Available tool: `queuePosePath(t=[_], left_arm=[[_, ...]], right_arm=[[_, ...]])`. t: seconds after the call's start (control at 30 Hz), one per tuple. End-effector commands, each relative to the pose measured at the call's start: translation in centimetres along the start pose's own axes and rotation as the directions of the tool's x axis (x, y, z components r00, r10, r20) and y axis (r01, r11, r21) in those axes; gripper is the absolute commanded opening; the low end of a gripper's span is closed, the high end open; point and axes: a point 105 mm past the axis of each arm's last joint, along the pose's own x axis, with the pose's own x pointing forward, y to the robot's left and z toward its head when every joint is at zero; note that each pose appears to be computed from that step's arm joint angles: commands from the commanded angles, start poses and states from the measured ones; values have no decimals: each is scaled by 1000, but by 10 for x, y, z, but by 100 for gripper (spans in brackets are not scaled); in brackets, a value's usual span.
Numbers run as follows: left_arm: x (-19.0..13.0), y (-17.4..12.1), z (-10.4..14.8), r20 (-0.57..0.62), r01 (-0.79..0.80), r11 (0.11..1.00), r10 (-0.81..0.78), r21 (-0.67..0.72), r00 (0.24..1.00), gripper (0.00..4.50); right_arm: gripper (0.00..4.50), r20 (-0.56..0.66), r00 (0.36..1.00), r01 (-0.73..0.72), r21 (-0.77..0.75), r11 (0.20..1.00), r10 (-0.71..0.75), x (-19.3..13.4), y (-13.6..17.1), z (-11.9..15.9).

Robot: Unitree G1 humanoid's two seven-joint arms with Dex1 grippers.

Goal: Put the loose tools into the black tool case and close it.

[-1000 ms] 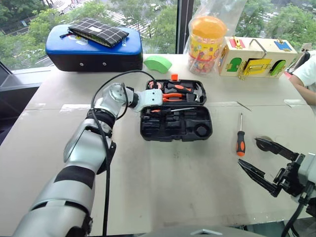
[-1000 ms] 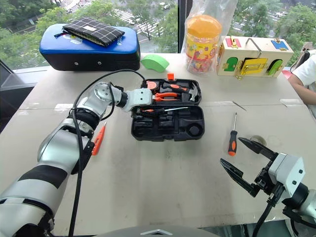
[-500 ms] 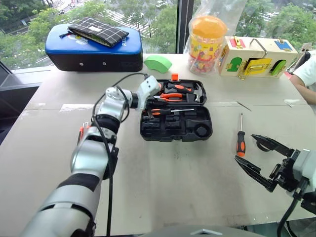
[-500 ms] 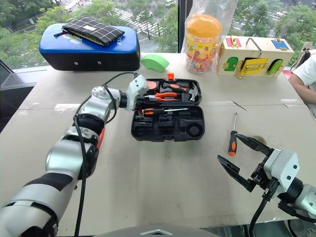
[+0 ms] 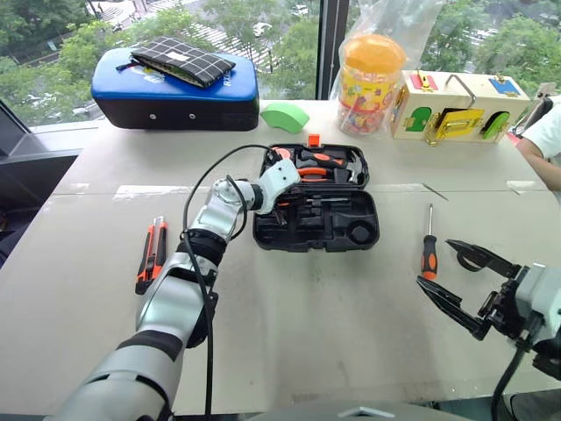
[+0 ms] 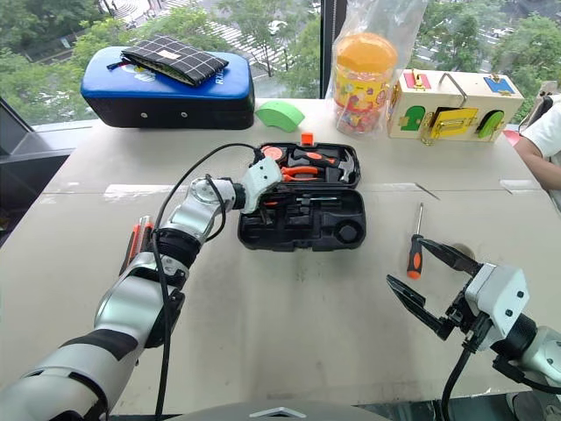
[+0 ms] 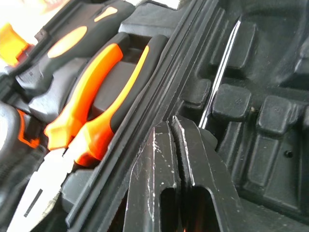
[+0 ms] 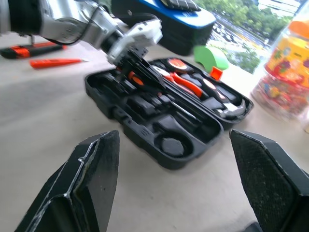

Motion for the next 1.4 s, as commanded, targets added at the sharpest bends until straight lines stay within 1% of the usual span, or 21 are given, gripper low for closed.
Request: queuePosePath(t=[0.03, 0.07, 0.17, 0.23, 0.27, 0.37, 0.43, 0.5, 0.57, 0.7, 0.73, 0.83, 0.87, 0.93, 1.0, 1.03, 1.07, 1.17, 1.23, 1.3, 1.4], left_arm=[[-13, 9, 31, 246, 13, 990, 23, -144, 969, 6], [-21, 11, 43, 319, 49, 983, 10, -175, 948, 6], [-57, -11, 76, 491, 309, 934, -187, -180, 851, 78], [-76, -34, 86, 507, 420, 899, -306, -125, 806, 159], [-83, -43, 88, 500, 456, 883, -347, -111, 793, 212], [-110, -76, 93, 450, 578, 812, -486, -86, 750, 336], [-119, -87, 95, 427, 604, 793, -520, -80, 740, 445], [-128, -102, 95, 399, 619, 783, -550, -60, 734, 445], [-135, -113, 95, 384, 626, 778, -562, -57, 733, 450], [-139, -121, 96, 384, 612, 788, -545, -70, 745, 450], [-140, -123, 96, 380, 606, 792, -542, -67, 750, 450], [-143, -128, 98, 387, 584, 808, -513, -84, 766, 450], [-143, -127, 98, 392, 567, 818, -493, -94, 776, 450], [-140, -116, 96, 423, 462, 877, -372, -131, 826, 450], [-141, -99, 87, 474, 345, 908, -200, -240, 857, 450], [-147, -97, 78, 464, 338, 904, -190, -262, 865, 450], [-153, -95, 70, 456, 329, 901, -175, -284, 873, 450], [-176, -86, 50, 443, 288, 882, -105, -372, 891, 450], [-189, -89, 39, 413, 264, 885, -91, -384, 906, 450], [-206, -91, 26, 369, 218, 876, -50, -430, 928, 450], [-221, -93, 16, 323, 164, 881, -13, -444, 946, 450]], right_arm=[[366, -83, 987, 140, 53, 989, -135, 9, -14, -13], [366, -109, 978, 184, 63, 981, -177, 12, -18, -16], [366, -244, 914, 346, 49, 937, -325, 26, -31, -31], [366, -320, 882, 395, 105, 913, -345, 34, -33, -43], [366, -352, 870, 413, 138, 900, -345, 39, -33, -48], [366, -509, 771, 536, 191, 823, -384, 49, -38, -75], [366, -590, 706, 592, 188, 784, -392, 51, -39, -88], [366, -661, 656, 618, 196, 761, -363, 52, -36, -103], [284, -686, 644, 621, 211, 755, -338, 56, -35, -107], [100, -688, 634, 626, 186, 757, -354, 54, -45, -102], [78, -684, 634, 624, 178, 761, -361, 53, -48, -99], [78, -629, 663, 605, 131, 786, -405, 52, -64, -81], [78, -588, 695, 581, 120, 805, -414, 56, -69, -70], [78, -461, 804, 469, 99, 878, -377, 71, -72, -41], [78, -290, 929, 269, 110, 957, -228, 93, -61, -9], [78, -215, 970, 139, 111, 984, -113, 103, -51, 4], [78, -179, 984, 39, 101, 994, -20, 110, -44, 12], [78, -122, 975, -186, 6, 983, 185, 136, -34, 26], [78, -130, 947, -304, -67, 950, 294, 153, -30, 27], [78, -180, 876, -474, -145, 869, 448, 175, -19, 22], [78, -255, 802, -591, -201, 781, 541, 200, -13, 11]])
